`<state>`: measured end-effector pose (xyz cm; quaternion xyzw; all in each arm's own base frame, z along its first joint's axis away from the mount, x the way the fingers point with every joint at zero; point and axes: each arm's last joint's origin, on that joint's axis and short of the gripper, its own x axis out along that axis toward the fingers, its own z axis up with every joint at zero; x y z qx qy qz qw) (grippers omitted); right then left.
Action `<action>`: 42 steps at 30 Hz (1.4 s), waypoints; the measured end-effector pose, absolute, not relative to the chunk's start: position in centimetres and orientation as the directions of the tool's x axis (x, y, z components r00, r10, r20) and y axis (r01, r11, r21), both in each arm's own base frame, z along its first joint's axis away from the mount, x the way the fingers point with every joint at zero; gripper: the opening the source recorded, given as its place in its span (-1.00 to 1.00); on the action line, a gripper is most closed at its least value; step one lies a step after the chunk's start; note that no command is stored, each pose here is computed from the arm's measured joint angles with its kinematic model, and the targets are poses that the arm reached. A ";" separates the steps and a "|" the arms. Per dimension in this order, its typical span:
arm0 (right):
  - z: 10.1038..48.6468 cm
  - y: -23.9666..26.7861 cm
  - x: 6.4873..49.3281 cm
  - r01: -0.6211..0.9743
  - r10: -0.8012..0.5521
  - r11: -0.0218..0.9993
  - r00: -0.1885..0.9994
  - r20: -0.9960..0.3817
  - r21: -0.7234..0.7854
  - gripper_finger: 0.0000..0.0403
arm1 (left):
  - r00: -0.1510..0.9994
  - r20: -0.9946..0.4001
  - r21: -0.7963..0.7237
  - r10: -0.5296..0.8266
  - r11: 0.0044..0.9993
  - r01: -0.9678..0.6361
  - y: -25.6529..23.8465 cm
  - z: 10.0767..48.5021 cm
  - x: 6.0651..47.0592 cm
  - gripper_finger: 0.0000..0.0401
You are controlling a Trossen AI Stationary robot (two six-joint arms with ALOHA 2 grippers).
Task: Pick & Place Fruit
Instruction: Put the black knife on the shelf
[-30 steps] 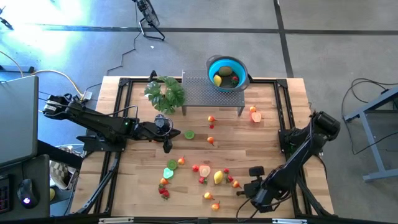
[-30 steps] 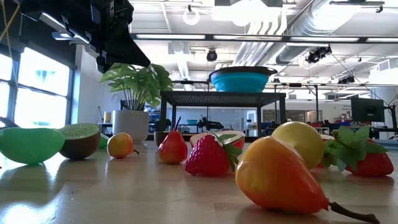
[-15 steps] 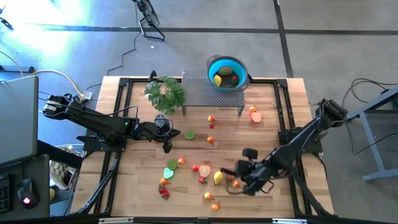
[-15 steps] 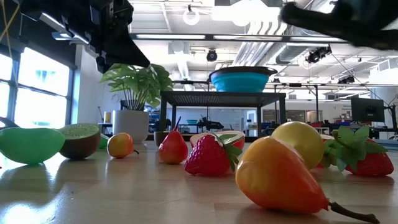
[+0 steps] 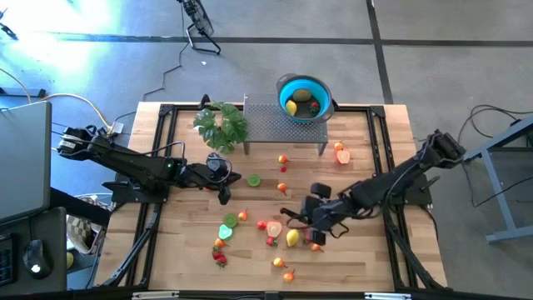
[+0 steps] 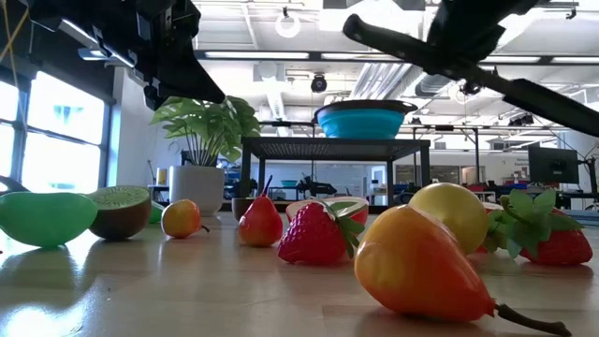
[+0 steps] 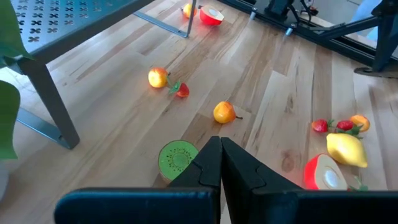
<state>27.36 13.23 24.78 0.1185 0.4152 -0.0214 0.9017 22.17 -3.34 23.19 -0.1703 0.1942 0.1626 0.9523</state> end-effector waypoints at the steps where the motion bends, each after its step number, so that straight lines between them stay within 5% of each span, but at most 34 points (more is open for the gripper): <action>1: 24.9 13.0 27.6 0.141 0.061 0.969 0.662 -0.747 0.205 -0.76 | 0.872 -0.425 -0.252 0.244 0.893 -0.373 -3.3 23.2 22.2 -1.00; 23: 26.1 8.5 30.5 0.103 0.086 0.965 0.748 -0.658 0.243 -0.76 | 0.891 -0.390 -0.229 0.234 0.912 -0.340 -3.2 24.1 21.6 -1.00; 31: 29.6 5.8 32.0 0.223 -0.052 0.948 0.814 -0.578 0.229 -0.76 | 0.947 -0.265 -0.169 0.180 0.959 -0.229 -2.9 27.0 19.2 -1.00; 42: 34.5 1.6 33.3 0.358 -0.190 0.883 0.863 -0.467 0.303 -0.76 | 0.934 -0.309 -0.131 0.178 0.965 -0.227 -2.2 27.7 15.7 -1.00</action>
